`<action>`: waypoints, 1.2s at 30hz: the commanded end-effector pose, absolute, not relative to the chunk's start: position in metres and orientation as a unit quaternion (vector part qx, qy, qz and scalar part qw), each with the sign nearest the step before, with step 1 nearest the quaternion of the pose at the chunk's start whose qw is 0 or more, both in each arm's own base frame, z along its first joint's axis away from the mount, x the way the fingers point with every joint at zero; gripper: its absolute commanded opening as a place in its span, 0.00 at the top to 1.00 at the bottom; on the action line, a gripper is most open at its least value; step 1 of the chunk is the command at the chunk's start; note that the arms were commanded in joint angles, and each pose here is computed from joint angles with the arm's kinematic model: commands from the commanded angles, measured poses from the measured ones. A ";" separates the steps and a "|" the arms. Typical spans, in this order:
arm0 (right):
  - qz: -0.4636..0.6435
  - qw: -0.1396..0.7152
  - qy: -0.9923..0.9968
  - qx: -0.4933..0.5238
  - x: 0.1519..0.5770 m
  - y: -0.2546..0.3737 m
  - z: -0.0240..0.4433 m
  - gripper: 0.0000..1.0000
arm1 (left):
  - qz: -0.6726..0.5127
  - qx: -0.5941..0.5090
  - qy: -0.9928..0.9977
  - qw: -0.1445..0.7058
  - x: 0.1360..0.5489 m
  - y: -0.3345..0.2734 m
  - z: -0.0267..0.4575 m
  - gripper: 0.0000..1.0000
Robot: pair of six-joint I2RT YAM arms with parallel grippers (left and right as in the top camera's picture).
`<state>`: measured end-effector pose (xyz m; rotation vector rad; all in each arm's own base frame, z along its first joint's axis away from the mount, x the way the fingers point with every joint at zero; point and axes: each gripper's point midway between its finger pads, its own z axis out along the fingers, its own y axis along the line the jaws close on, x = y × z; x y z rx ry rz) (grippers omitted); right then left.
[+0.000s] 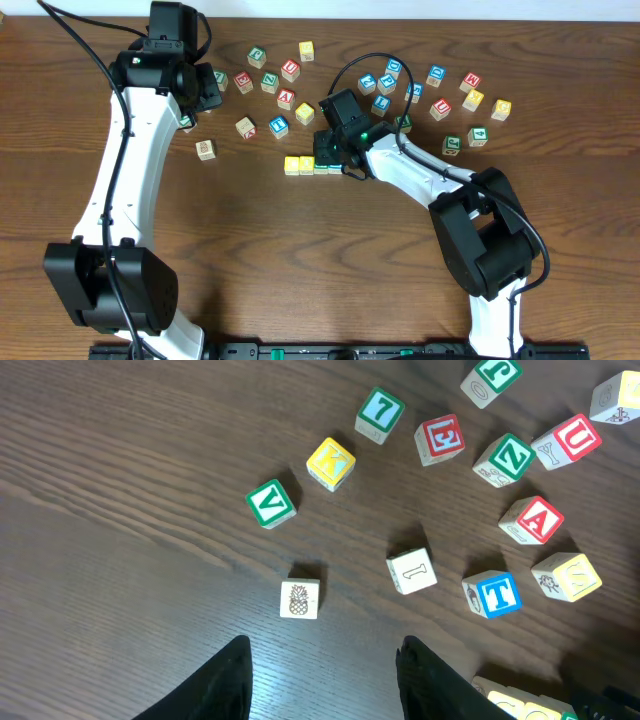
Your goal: Spell out CORL
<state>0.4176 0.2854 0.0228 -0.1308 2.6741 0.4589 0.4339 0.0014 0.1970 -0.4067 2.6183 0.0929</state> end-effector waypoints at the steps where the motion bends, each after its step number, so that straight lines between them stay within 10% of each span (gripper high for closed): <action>1: 0.162 0.207 0.964 -0.043 0.417 0.288 0.018 0.71 | 0.036 -0.147 0.954 0.258 0.432 0.003 0.211 0.54; 36: 0.200 0.270 0.941 -0.038 0.447 0.282 0.070 0.65 | 0.036 -0.146 0.954 0.258 0.432 0.003 0.211 0.54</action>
